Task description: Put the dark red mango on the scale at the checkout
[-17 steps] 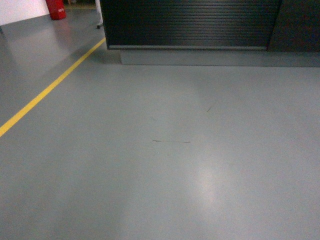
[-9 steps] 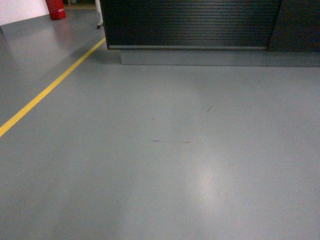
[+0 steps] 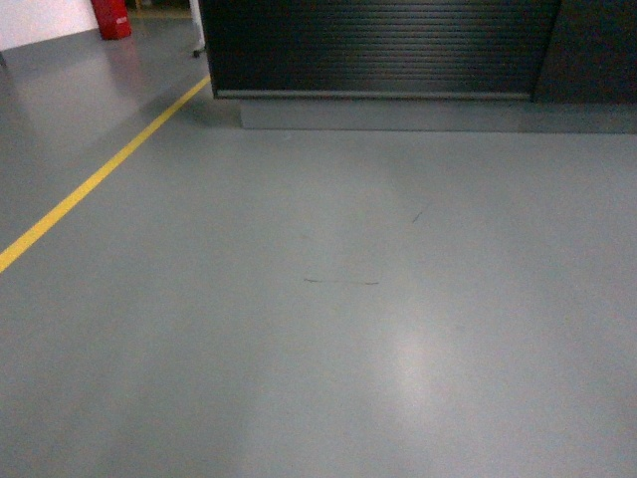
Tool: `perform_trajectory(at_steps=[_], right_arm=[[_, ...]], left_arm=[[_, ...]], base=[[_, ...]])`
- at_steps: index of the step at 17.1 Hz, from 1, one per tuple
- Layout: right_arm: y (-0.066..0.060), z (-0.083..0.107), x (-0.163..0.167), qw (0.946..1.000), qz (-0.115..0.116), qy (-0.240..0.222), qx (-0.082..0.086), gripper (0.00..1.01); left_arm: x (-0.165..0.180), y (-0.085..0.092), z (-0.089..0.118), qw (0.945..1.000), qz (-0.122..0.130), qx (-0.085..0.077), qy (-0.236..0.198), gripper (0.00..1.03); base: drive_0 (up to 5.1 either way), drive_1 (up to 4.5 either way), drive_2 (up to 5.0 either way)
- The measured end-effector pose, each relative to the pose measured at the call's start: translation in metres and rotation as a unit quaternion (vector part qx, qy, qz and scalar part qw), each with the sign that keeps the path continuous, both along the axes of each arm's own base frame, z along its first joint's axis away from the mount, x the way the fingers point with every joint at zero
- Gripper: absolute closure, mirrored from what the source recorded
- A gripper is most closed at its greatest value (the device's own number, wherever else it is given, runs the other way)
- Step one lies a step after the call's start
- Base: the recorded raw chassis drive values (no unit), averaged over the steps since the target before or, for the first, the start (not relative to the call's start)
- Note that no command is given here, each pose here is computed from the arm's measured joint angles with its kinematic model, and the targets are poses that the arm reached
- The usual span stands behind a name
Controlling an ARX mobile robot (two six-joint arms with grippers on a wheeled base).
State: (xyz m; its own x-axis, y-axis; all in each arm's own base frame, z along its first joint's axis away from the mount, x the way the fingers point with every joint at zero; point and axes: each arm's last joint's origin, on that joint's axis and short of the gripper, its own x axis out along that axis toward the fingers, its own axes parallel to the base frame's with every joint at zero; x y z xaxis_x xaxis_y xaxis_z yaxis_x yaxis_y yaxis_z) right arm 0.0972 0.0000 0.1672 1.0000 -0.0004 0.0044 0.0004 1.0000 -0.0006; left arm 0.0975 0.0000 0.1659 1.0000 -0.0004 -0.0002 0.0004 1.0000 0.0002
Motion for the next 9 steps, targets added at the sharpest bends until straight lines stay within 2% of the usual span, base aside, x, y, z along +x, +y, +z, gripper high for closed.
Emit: perform_trajectory(at_steps=[6, 9], right_arm=[[0.0, 0.0001, 0.0, 1.0, 0.0, -0.001, 0.0, 0.03], [0.0, -0.0003, 0.0, 1.0, 0.0, 0.001, 0.0, 0.03]], left_arm=[[0.0, 0.0, 0.0001, 1.0, 0.0, 0.0, 0.0, 0.05], [0.0, 0.0, 0.0, 1.0, 0.0, 0.0, 0.0, 0.05]], base=[[0.0, 0.0, 0.0], [-0.2, 4.1, -4.4]])
